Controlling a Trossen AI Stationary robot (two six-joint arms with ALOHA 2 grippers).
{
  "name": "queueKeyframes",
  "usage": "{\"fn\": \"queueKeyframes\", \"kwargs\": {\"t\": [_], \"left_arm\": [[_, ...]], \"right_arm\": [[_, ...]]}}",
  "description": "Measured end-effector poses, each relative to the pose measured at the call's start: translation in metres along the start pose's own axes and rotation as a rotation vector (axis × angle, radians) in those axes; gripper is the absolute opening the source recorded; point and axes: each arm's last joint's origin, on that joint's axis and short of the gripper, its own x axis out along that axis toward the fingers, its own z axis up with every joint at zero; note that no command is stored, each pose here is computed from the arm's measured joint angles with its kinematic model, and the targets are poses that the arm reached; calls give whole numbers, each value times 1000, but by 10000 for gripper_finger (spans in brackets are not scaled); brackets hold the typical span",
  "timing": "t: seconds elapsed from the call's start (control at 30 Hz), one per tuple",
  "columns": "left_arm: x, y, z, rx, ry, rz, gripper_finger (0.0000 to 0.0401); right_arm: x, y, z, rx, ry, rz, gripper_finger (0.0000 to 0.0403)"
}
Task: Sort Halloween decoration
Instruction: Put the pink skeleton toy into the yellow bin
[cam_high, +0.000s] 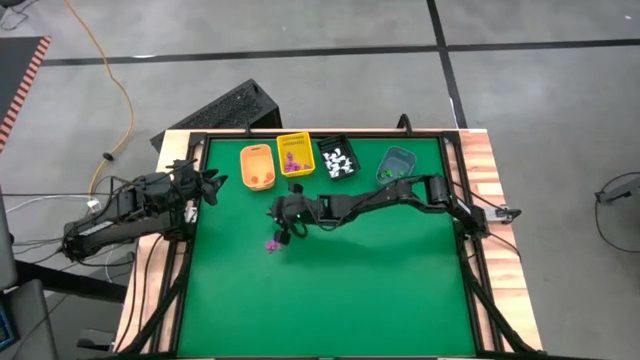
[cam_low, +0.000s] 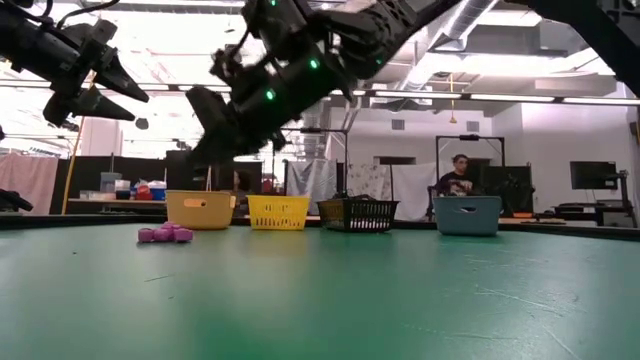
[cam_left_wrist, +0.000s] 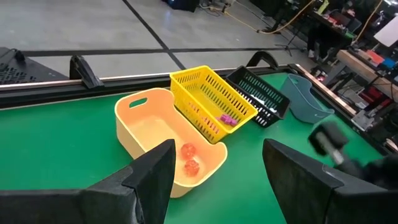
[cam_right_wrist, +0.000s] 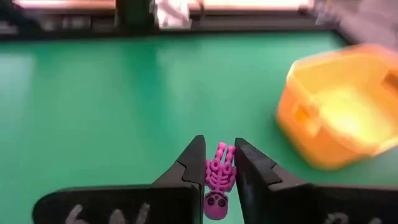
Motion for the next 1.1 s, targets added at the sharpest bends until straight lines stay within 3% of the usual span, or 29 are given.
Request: {"fn": "queueKeyframes", "kwargs": {"t": [0.23,0.53,0.63,0.77,0.9,1.1], "left_arm": [[0,0,0,-5,-1,2,231],[0,0,0,-7,-1,2,231],[0,0,0,-6,0,2,231],[0,0,0,-5,0,2,231],[0,0,0,-5,0,2,231],[0,0,0,-9,-1,4,231]], "right_arm": [[1,-38,47,-117,-64,-58,70],[-7,-132,69,-88,-57,-86,70],[-13,-162,69,-71,-31,-95,70],[-21,-196,66,-40,-12,-28,70],[-22,-214,53,-13,26,29,70],[-16,-225,19,48,109,16,70]]}}
